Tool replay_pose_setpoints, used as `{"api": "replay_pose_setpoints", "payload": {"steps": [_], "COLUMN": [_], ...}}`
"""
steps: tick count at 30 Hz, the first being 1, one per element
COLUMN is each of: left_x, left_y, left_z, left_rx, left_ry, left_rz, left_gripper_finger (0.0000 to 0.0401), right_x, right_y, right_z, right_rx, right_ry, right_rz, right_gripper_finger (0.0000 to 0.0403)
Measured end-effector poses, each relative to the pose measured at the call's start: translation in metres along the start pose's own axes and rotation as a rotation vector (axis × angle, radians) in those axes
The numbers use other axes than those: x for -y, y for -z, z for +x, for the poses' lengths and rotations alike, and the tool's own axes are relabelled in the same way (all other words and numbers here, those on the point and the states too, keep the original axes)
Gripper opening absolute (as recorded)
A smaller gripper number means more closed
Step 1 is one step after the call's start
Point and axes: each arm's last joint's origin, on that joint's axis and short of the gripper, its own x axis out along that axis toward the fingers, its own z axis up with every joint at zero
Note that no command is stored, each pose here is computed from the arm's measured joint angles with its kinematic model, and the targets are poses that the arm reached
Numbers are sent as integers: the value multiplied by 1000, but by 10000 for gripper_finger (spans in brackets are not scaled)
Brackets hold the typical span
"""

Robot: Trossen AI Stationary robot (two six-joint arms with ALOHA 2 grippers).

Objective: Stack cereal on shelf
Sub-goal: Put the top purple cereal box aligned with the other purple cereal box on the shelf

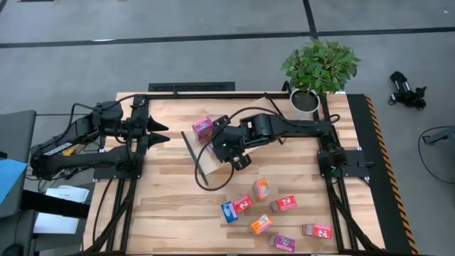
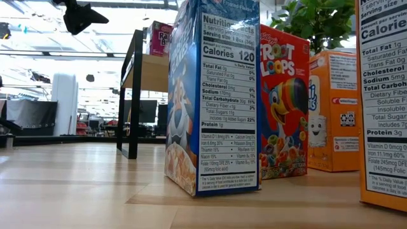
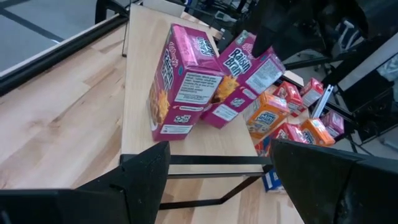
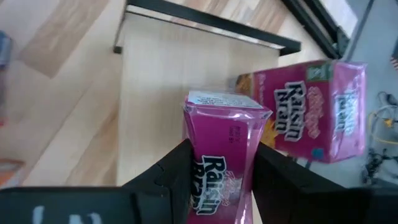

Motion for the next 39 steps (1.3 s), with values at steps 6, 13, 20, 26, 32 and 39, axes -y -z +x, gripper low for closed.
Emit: {"api": "replay_pose_setpoints", "payload": {"steps": [6,13,20,26,32,39], "left_x": [0,0,0,0,0,0], "left_y": [0,0,0,0,0,0], "left_z": [0,0,0,0,0,0], "left_rx": [-1,-1,0,0,0,0], "left_ry": [0,0,0,0,0,0], "left_rz": [0,0,0,0,0,0], "left_gripper_finger": [268,268,268,268,268,268], "right_x": [0,-5,-10,-5,-2,-1], "right_y": [-2,-5,-8,-10,-15,-15], "right_z": [3,1,-1,-1,-1,-1], "right_rx": [9,14,-22,-13,27,34], "right_ry": [6,-1,66,124,155,161], "right_rz": [-11,-27,-67,-59,-75,-62], "right_gripper_finger": [180,205,227,229,229,241]}}
